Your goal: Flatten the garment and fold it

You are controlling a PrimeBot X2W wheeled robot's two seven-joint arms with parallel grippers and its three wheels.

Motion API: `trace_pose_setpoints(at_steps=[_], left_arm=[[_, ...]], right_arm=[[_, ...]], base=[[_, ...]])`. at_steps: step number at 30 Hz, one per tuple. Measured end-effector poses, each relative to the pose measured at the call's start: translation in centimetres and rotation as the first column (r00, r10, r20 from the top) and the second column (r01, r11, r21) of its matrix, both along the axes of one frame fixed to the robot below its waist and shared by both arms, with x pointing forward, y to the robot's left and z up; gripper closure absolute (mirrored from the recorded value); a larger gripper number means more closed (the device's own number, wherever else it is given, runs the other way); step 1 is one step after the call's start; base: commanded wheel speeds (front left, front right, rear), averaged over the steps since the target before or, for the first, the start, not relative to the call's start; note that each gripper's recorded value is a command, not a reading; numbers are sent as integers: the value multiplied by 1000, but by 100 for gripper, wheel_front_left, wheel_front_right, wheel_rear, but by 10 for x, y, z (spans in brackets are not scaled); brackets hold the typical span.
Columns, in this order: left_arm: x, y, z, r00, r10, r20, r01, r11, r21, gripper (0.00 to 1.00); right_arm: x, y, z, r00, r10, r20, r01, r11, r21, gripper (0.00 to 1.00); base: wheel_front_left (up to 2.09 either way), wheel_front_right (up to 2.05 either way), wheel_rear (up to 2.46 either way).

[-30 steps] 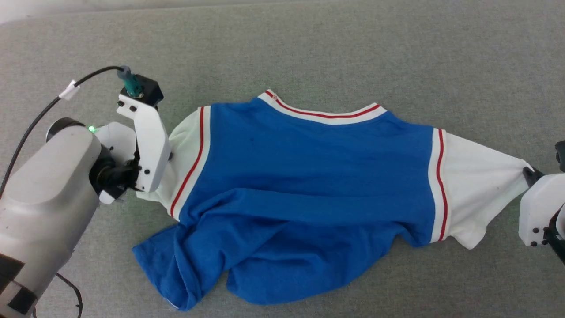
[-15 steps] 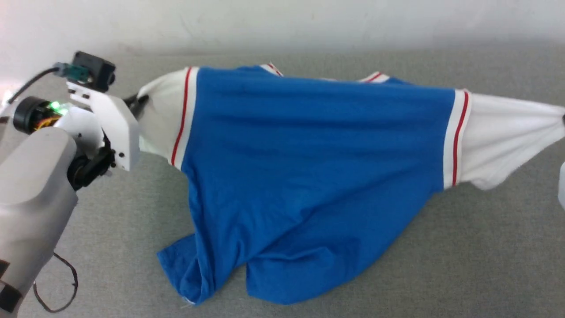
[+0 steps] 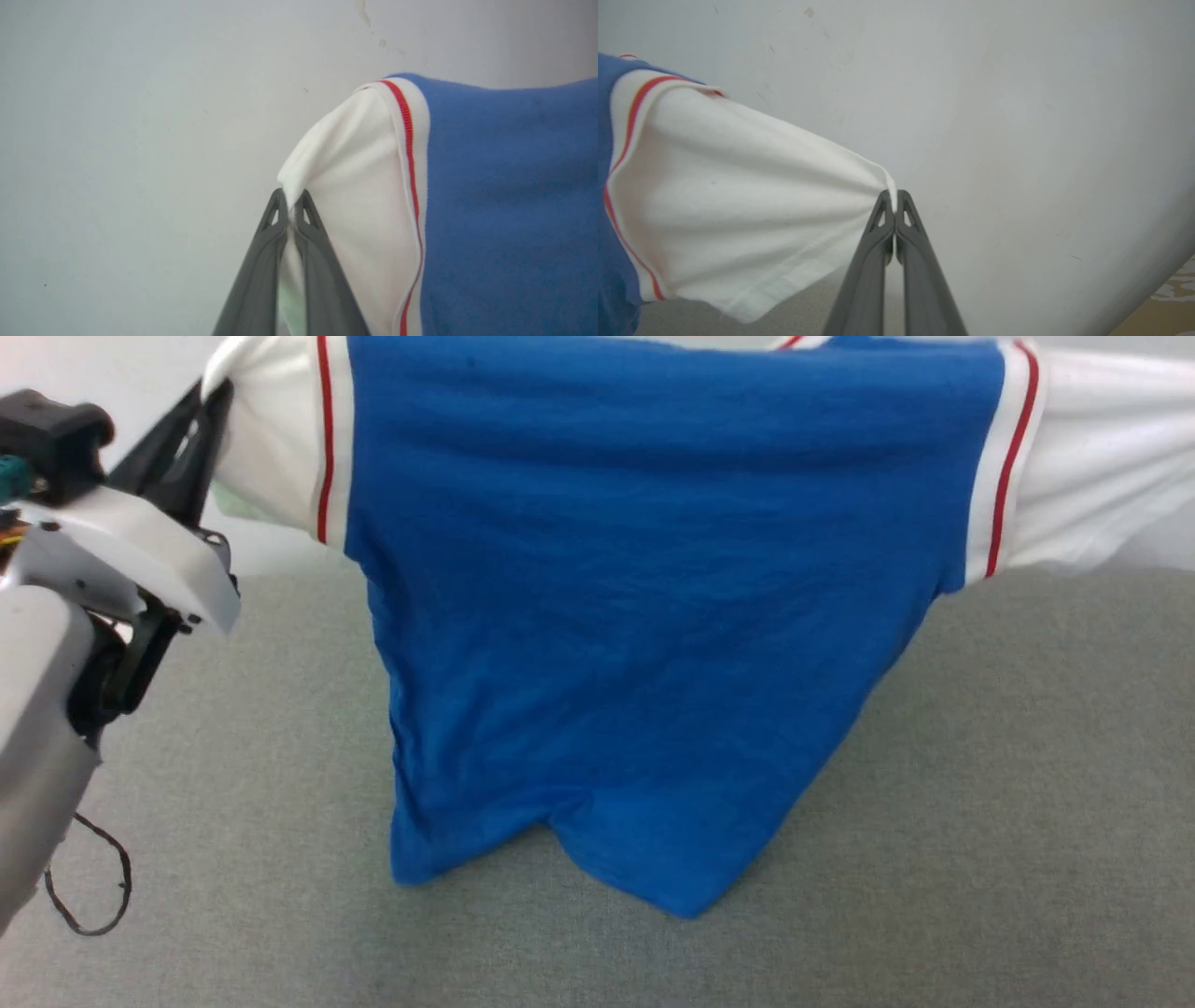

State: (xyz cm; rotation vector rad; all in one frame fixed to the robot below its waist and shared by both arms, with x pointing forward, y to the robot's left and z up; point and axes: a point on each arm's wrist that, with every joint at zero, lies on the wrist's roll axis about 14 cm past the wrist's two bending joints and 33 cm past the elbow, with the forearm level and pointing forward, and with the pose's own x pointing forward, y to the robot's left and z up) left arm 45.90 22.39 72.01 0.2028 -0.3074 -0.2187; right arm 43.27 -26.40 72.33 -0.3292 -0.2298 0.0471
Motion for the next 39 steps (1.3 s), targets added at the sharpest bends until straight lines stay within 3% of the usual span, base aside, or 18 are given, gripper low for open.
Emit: trace_pose_setpoints(at_steps=[5,11,16,22,28,39], left_arm=[[-26,4,43,994,10,107,-9,1000,-11,100],[-25,14,57,994,45,104,-44,999,-10,100],[0,25,71,995,67,69,-67,998,-10,100],[62,20,83,997,70,43,-69,998,-13,100],[133,1,72,997,66,29,-65,997,-40,100],[220,-16,29,992,63,113,-51,992,-112,100]], right_arm=[[-6,11,47,993,39,111,-39,999,-10,100],[10,21,87,981,74,179,-73,997,-13,100],[44,35,117,972,101,211,-81,992,-102,100],[102,29,132,969,79,232,-52,992,-119,100],[161,9,121,973,17,231,1,997,-76,100],[242,-8,49,984,-38,173,38,999,4,100]], base=[[0,0,0],[0,0,0],[0,0,0],[0,0,0],[0,0,0],[0,0,0]])
